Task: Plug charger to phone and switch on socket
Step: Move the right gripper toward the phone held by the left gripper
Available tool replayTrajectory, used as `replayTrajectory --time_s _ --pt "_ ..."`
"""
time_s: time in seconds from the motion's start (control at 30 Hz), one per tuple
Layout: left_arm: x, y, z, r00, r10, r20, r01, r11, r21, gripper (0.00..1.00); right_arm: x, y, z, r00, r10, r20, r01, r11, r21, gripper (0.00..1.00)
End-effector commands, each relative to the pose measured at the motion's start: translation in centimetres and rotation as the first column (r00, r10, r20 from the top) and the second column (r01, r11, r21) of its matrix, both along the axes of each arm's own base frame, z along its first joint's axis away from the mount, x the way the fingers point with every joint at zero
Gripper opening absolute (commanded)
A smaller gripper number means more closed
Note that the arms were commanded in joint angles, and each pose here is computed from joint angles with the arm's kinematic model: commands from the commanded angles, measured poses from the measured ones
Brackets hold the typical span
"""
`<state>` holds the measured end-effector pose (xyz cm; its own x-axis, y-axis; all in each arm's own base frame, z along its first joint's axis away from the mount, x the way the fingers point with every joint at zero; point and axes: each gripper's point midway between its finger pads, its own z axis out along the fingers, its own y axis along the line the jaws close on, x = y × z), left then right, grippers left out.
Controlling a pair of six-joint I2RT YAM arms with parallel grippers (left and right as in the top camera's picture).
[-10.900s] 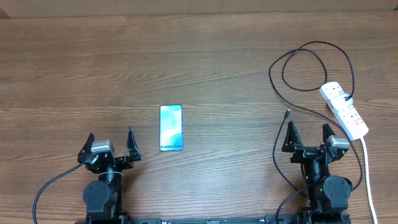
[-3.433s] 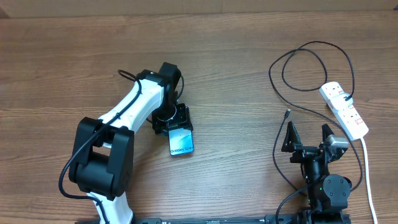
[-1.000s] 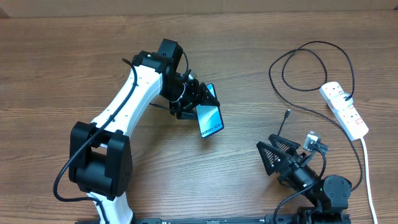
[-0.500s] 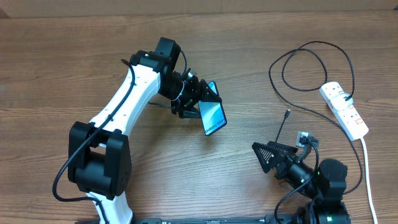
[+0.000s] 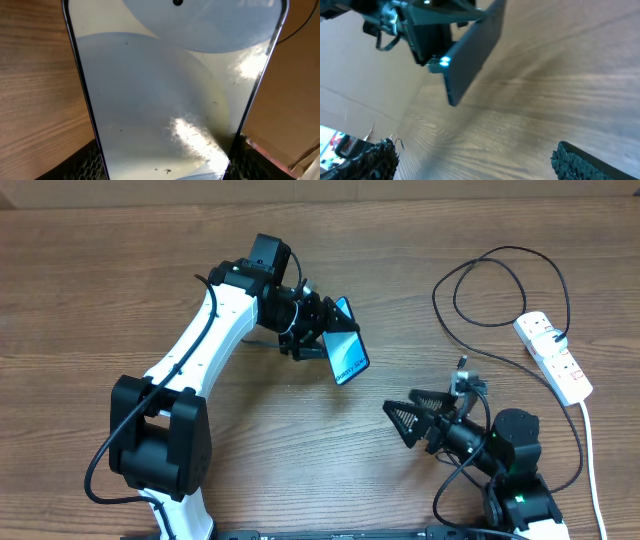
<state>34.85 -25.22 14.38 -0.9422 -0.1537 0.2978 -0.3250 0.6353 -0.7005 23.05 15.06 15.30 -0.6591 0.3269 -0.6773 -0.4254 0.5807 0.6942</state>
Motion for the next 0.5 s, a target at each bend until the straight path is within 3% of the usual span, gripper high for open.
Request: replayTrajectory --time_s 0.0,0.23,0.47 --pt "1.0 -0.6 1.3 0.999 0.031 -0.007 -0.031 0.998 -0.05 0.47 1.3 0.1 0.8 0.999 -0.041 0.027 0.041 0.999 -0.012 1.0" --pt "2.0 -0.3 0.9 0.997 0.082 0.002 -0.082 0.997 -0.016 0.47 1.8 1.8 0.0 1.0 -0.001 -0.004 0.001 1.0 0.007 1.0" --pt "3.1 -0.2 0.8 0.991 0.134 0.014 -0.134 0.991 0.004 0.47 3.8 2.3 -1.1 0.998 -0.06 0.012 0.06 0.998 -0.024 1.0"
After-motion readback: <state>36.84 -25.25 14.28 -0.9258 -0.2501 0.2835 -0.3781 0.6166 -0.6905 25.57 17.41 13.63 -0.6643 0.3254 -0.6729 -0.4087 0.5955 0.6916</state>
